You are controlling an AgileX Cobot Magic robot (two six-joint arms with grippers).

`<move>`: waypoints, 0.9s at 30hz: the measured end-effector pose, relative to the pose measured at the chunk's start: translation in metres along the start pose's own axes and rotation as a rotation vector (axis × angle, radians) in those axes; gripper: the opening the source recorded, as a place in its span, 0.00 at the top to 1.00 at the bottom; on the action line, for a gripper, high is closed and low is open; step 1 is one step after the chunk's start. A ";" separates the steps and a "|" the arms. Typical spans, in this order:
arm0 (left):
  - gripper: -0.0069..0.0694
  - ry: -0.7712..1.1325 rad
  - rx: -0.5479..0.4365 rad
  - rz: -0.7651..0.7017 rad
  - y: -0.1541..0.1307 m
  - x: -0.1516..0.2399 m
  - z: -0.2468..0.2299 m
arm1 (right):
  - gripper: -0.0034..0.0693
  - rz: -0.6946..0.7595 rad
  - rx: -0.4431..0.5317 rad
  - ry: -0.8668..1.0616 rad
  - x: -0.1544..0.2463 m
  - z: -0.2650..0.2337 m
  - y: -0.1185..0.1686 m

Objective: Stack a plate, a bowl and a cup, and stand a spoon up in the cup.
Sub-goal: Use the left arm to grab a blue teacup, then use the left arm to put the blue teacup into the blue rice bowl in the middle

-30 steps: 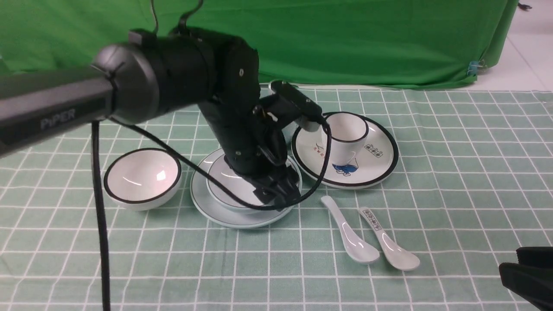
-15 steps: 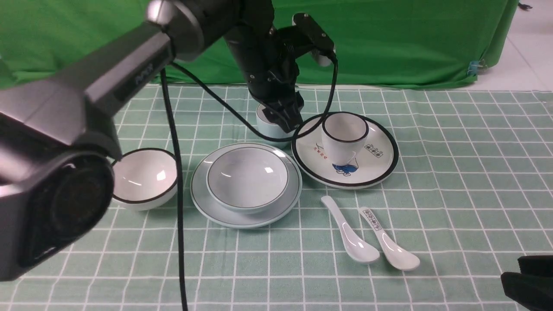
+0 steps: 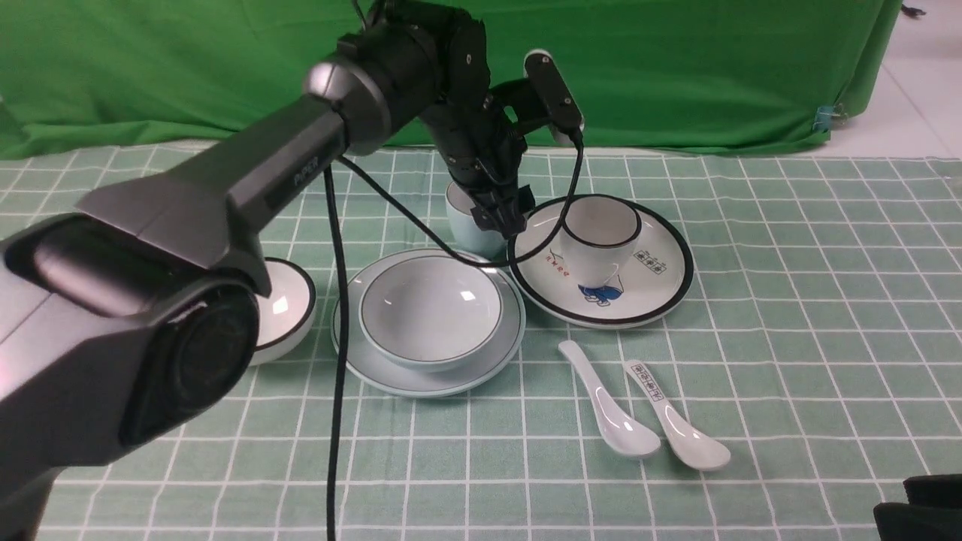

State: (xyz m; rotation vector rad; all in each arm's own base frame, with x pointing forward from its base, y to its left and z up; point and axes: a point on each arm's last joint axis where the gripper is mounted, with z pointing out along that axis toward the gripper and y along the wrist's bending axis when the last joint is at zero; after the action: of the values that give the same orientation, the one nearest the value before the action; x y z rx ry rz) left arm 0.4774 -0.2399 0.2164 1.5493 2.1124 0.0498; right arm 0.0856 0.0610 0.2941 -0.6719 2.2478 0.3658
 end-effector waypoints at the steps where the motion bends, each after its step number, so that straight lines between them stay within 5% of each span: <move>1: 0.31 0.006 0.001 0.003 0.000 0.001 0.002 | 0.59 0.000 0.000 0.000 0.000 0.000 0.000; 6: 0.45 0.026 0.017 0.004 -0.003 0.005 0.014 | 0.59 0.000 0.000 0.000 0.000 0.000 0.000; 13: 0.86 0.058 0.025 0.017 -0.004 0.008 0.014 | 0.59 0.002 0.000 0.003 0.000 0.000 0.000; 19: 0.86 0.073 0.039 -0.020 -0.003 0.005 -0.011 | 0.59 0.003 0.000 0.003 0.000 0.000 0.000; 27: 0.86 0.053 0.055 -0.164 -0.022 -0.001 -0.126 | 0.59 -0.010 0.001 -0.019 -0.002 0.000 0.000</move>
State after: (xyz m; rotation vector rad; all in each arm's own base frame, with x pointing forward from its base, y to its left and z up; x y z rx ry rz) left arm 0.4047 -0.2149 0.3184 1.4141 2.2926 -0.0251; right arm 0.0866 0.0615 0.2954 -0.6760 2.2255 0.3646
